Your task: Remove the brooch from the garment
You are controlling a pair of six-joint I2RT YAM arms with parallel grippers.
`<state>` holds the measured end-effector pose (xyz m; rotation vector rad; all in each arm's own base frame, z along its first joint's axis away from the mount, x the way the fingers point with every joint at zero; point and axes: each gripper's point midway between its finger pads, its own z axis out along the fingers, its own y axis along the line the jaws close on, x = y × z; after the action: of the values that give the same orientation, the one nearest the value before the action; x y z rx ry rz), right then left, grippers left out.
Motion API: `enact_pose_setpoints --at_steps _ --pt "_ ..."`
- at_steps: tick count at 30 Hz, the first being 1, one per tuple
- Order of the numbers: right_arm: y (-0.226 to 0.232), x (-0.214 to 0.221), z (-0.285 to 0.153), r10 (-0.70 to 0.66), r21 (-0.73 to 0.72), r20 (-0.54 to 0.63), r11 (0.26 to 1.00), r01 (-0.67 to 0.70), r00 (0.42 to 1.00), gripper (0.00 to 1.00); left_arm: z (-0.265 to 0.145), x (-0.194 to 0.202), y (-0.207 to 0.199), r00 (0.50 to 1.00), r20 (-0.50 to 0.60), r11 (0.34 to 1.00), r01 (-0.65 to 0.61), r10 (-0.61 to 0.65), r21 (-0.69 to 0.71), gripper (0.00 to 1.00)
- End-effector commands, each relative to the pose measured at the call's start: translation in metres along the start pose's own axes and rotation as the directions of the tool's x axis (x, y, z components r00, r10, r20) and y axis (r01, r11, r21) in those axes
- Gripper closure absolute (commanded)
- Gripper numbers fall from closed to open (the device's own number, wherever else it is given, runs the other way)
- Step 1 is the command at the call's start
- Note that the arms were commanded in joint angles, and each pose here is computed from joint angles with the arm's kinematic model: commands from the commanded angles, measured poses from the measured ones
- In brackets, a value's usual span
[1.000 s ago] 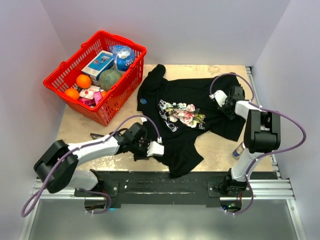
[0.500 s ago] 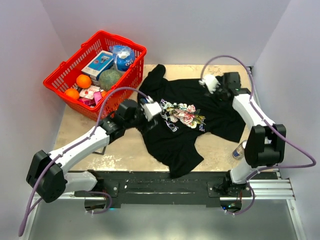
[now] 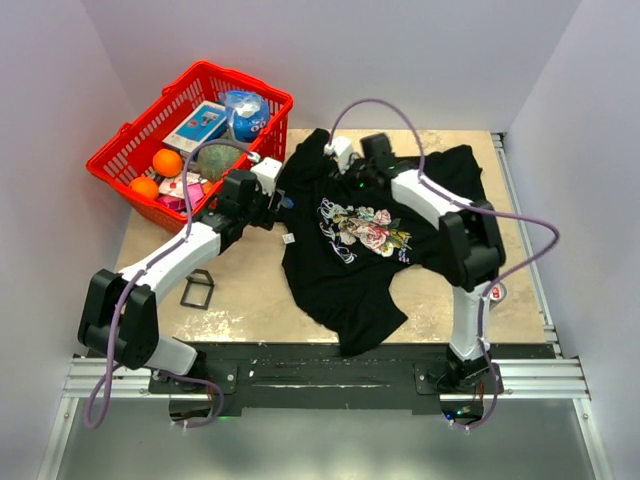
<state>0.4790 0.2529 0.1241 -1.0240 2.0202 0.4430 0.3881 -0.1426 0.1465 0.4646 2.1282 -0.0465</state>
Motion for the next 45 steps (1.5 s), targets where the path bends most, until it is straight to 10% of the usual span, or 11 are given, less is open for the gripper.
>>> enact_pose_setpoints --at_steps 1,9,12,17,37,40,45 --pt "0.031 0.028 0.021 -0.051 -0.089 -0.07 0.995 0.045 0.996 0.57 -0.007 -0.021 -0.013 0.996 0.085 0.994 -0.03 0.021 0.106 0.32" --pt "0.043 0.101 -0.017 -0.103 -0.051 -0.257 0.994 0.093 0.961 0.59 0.018 0.004 -0.036 0.999 0.034 0.979 0.006 -0.013 0.205 0.29" --pt "0.052 0.134 -0.041 -0.141 -0.069 -0.342 0.99 0.124 0.929 0.6 0.03 0.003 -0.043 0.997 0.017 0.972 0.071 -0.077 0.223 0.02" --pt "0.05 0.185 -0.08 -0.196 -0.088 -0.439 0.981 0.176 0.877 0.6 0.048 0.005 -0.05 0.994 -0.016 0.964 0.112 -0.111 0.24 0.05" --pt "0.018 0.036 -0.078 -0.032 -0.009 -0.072 0.999 0.031 0.997 0.51 0.107 0.018 -0.094 0.938 -0.188 0.87 0.342 -0.292 0.354 0.25" --pt "0.022 0.027 -0.067 -0.038 -0.025 -0.048 0.999 0.037 0.998 0.51 0.101 0.04 -0.094 0.932 -0.243 0.878 0.341 -0.269 0.335 0.38" --pt "0.038 0.005 -0.039 -0.019 -0.062 -0.003 0.998 0.018 1.0 0.51 0.088 0.057 -0.098 0.937 -0.255 0.873 0.323 -0.24 0.365 0.96"
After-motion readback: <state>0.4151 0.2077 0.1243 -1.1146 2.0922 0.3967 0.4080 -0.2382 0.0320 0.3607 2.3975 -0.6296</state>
